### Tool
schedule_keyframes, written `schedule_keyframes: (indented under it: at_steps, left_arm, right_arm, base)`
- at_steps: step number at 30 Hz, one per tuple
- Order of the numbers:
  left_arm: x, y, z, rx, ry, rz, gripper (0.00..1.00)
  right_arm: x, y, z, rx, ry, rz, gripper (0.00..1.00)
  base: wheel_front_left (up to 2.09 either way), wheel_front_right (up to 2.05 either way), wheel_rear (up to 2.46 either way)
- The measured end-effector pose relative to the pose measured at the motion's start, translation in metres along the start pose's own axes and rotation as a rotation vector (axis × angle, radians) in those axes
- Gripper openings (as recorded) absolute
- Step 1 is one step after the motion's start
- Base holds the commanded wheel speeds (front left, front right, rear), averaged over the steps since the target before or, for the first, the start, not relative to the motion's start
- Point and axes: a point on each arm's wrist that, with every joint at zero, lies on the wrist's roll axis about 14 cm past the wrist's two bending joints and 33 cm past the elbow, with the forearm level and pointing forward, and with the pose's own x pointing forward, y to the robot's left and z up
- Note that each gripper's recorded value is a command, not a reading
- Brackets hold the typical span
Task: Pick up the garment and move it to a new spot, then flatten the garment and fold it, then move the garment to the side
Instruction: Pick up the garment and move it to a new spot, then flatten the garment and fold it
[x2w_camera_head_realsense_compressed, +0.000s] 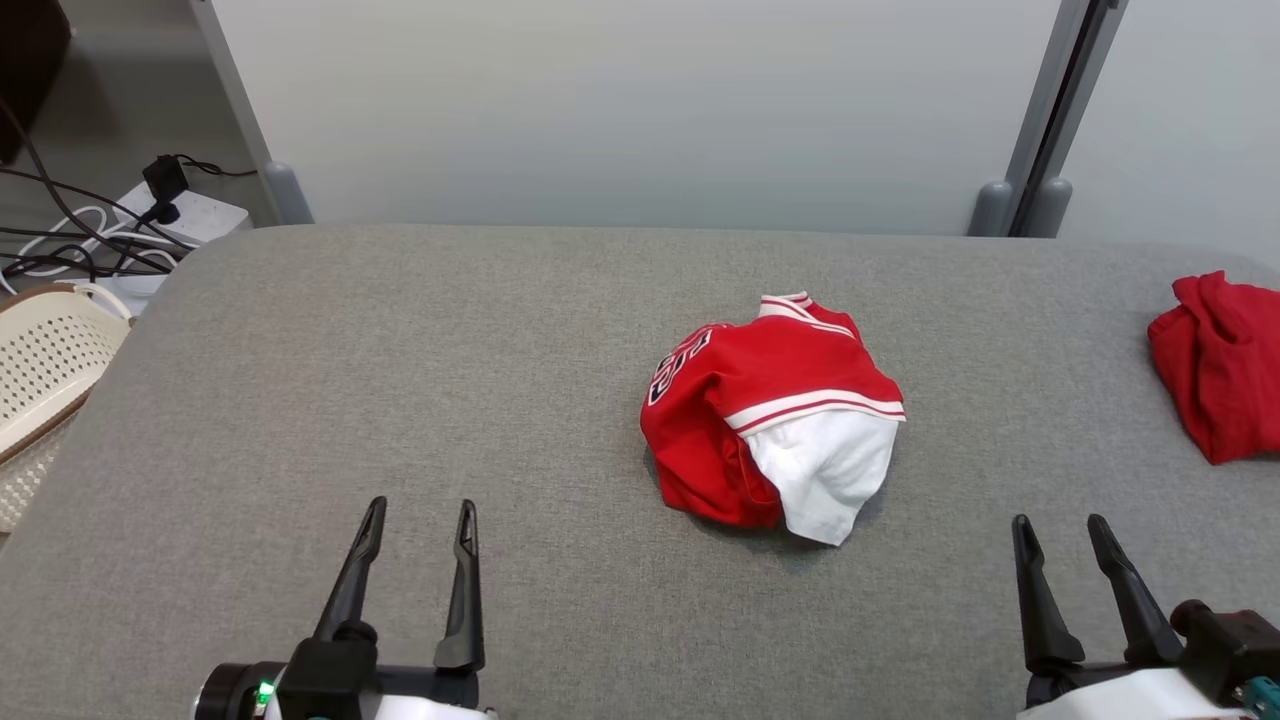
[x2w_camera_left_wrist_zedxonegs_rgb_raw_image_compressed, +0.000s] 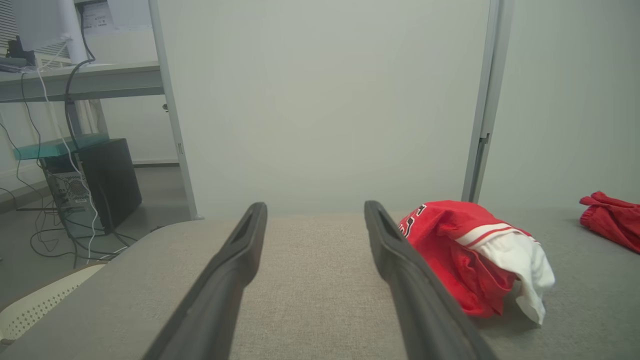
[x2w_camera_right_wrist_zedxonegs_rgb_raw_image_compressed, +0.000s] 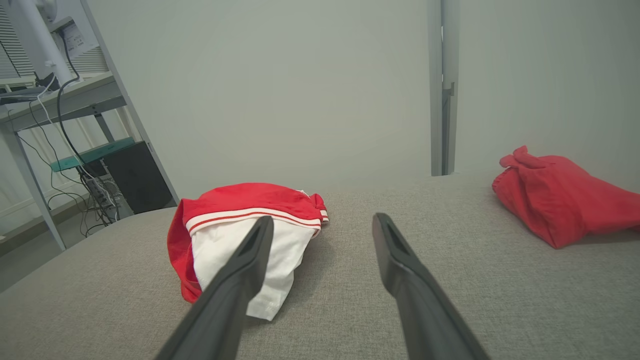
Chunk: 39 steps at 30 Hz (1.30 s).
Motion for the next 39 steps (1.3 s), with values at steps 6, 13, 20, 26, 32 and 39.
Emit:
schedule_keyframes:
  at_steps: [6, 13, 20, 26, 32, 39]
  left_arm:
    - [-0.006, 0.014, 0.006, 0.007, -0.016, 0.048, 1.00]
    - [-0.012, 0.012, -0.002, 0.025, 0.010, 0.026, 1.00]
    - [-0.012, 0.006, -0.009, 0.026, 0.029, -0.002, 1.00]
    - [-0.008, -0.019, -0.013, 0.017, 0.039, -0.094, 1.00]
    - [0.023, -0.069, 0.004, 0.028, -0.032, -0.273, 1.00]
    - [0.043, -0.129, 0.011, 0.049, -0.072, -0.476, 1.00]
  right_arm:
    - [-0.004, -0.001, 0.001, -0.014, -0.003, -0.003, 1.00]
    - [-0.005, 0.001, 0.000, -0.020, 0.001, 0.002, 1.00]
    - [-0.006, 0.000, -0.002, -0.015, 0.006, -0.005, 1.00]
    - [-0.008, -0.005, -0.004, -0.014, 0.012, -0.022, 1.00]
    - [-0.008, -0.013, -0.006, -0.014, 0.018, -0.044, 1.00]
    - [-0.011, -0.031, -0.005, -0.024, 0.019, -0.096, 1.00]
  base:
    - [0.00, 0.00, 0.00]
    - [0.00, 0.00, 0.00]
    - [0.00, 0.00, 0.00]
    - [0.00, 0.00, 0.00]
    - [0.00, 0.00, 0.00]
    - [0.00, 0.00, 0.00]
